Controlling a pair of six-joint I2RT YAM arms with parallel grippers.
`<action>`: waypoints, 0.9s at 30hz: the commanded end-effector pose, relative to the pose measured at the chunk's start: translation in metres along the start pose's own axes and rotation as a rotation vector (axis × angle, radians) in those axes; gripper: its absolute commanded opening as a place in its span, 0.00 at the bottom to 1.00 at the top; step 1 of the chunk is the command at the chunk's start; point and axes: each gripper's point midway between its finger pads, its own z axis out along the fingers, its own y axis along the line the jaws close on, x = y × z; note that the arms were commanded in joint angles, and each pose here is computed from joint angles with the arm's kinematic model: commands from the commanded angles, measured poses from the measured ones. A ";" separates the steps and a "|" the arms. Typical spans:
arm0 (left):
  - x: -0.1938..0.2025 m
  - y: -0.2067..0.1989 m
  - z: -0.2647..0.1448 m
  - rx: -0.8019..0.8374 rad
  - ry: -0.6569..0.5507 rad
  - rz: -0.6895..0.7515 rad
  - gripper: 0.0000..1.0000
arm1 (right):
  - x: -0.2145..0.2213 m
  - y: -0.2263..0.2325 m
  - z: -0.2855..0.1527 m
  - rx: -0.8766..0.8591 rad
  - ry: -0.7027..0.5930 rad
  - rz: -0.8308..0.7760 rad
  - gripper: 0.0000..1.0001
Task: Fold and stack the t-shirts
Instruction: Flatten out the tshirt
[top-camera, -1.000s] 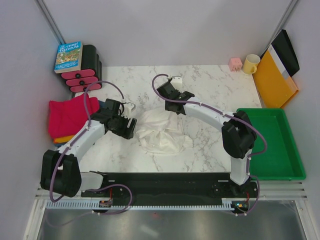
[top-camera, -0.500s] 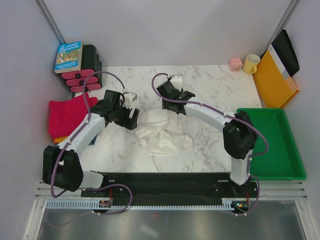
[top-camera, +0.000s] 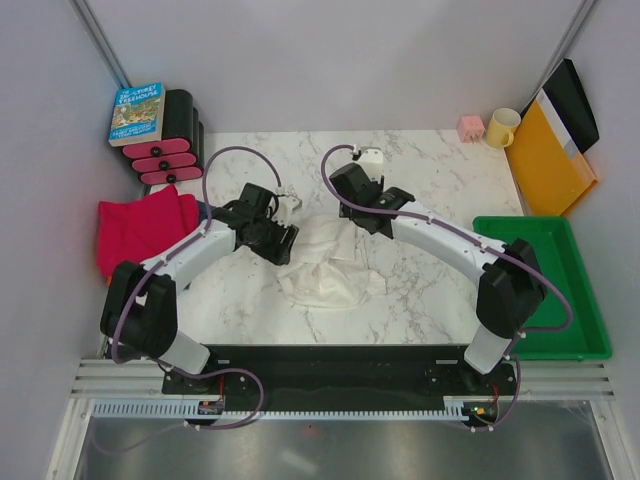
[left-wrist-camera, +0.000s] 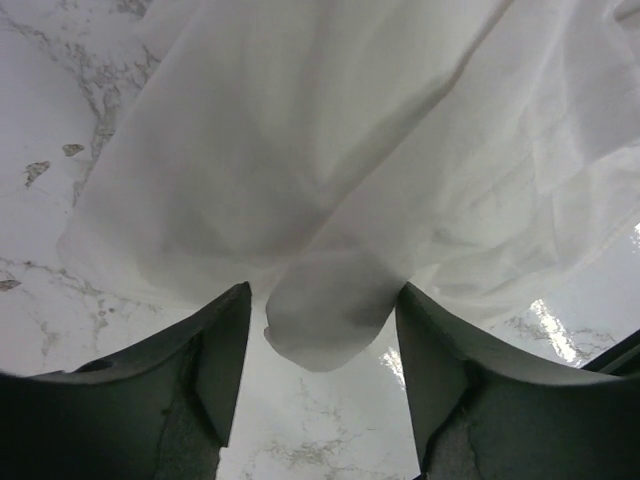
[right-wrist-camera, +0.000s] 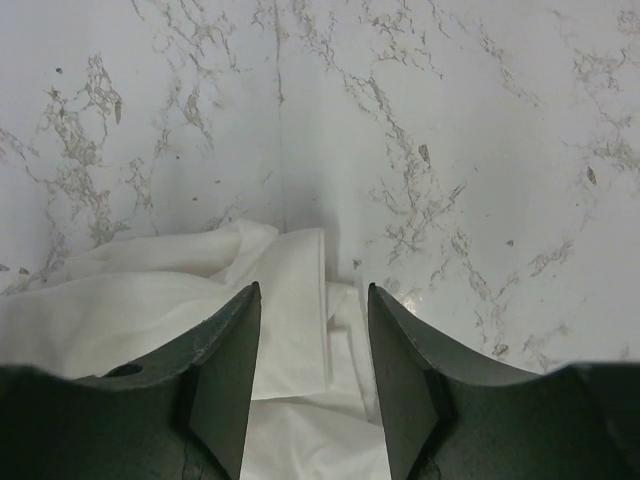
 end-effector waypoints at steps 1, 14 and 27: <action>-0.026 0.006 -0.009 -0.031 -0.082 0.012 0.59 | -0.009 -0.010 -0.008 0.020 -0.033 0.011 0.54; -0.030 0.009 -0.033 -0.087 -0.144 0.026 0.02 | 0.015 -0.023 -0.009 0.038 0.008 0.048 0.52; -0.047 0.016 -0.061 -0.143 -0.226 0.028 0.02 | 0.153 -0.078 -0.032 0.070 0.236 0.154 0.55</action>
